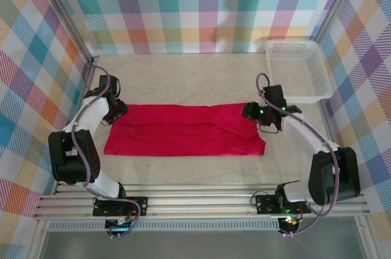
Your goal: Fold the inside-out t-shirt
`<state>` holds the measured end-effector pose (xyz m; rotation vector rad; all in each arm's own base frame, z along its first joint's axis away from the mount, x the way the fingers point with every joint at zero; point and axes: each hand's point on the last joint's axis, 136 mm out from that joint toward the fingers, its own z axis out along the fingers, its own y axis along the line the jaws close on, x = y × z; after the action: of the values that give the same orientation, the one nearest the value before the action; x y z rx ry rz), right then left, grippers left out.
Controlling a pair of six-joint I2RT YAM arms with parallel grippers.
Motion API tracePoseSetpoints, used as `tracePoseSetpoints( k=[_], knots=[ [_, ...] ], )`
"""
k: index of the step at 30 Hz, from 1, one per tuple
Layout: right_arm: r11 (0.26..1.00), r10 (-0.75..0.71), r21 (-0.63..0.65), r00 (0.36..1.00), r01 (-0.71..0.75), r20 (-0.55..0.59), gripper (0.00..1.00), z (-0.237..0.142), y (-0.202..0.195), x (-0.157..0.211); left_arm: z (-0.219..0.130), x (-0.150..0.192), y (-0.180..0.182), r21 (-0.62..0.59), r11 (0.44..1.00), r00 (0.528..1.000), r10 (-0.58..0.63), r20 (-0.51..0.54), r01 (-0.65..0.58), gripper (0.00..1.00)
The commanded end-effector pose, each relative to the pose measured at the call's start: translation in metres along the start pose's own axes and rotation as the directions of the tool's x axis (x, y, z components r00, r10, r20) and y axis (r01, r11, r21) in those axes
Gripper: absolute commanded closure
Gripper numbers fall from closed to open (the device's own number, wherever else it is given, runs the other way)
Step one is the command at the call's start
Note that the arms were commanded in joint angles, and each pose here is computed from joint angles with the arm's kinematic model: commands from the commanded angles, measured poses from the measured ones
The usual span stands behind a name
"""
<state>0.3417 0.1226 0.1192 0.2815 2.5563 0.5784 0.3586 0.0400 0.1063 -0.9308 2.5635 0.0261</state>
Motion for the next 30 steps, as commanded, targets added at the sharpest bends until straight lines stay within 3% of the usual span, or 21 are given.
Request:
tracePoseSetpoints(
  k=[1, 3, 8, 16, 20, 25, 30],
  knots=[
    [0.992, -0.129, 0.0, 0.989, 0.13, -0.069, 0.42, 0.027, 0.028, 0.002, -0.004, 0.003, -0.045, 0.164, 0.986, 1.0, -0.01, -0.015, 0.012, 0.55],
    [0.98, -0.188, 0.046, 0.976, 0.194, -0.111, 0.37, 0.045, 0.038, -0.004, 0.002, 0.007, -0.048, 0.174, 0.985, 0.999, -0.011, -0.037, 0.018, 0.55],
    [0.957, -0.264, 0.08, 0.951, 0.279, -0.162, 0.35, 0.085, 0.049, -0.012, 0.009, 0.014, -0.043, 0.151, 0.989, 0.999, 0.011, -0.052, -0.003, 0.55],
    [0.926, -0.337, 0.095, 0.912, 0.366, -0.234, 0.36, 0.108, 0.06, -0.002, 0.016, 0.019, -0.039, 0.133, 0.991, 0.998, 0.026, -0.065, -0.017, 0.56],
    [0.922, -0.346, 0.095, 0.908, 0.376, -0.238, 0.55, 0.107, 0.063, 0.005, 0.018, 0.019, -0.041, 0.14, 0.99, 0.997, 0.023, -0.068, -0.013, 0.56],
    [0.921, -0.348, 0.094, 0.907, 0.378, -0.235, 0.96, 0.099, 0.065, 0.008, 0.016, 0.018, -0.04, 0.137, 0.99, 0.998, 0.025, -0.064, -0.016, 0.57],
    [0.914, -0.359, 0.11, 0.906, 0.39, -0.226, 1.0, 0.077, 0.068, 0.018, 0.01, 0.017, -0.037, 0.131, 0.991, 0.998, 0.024, -0.05, -0.017, 0.58]
  ],
)
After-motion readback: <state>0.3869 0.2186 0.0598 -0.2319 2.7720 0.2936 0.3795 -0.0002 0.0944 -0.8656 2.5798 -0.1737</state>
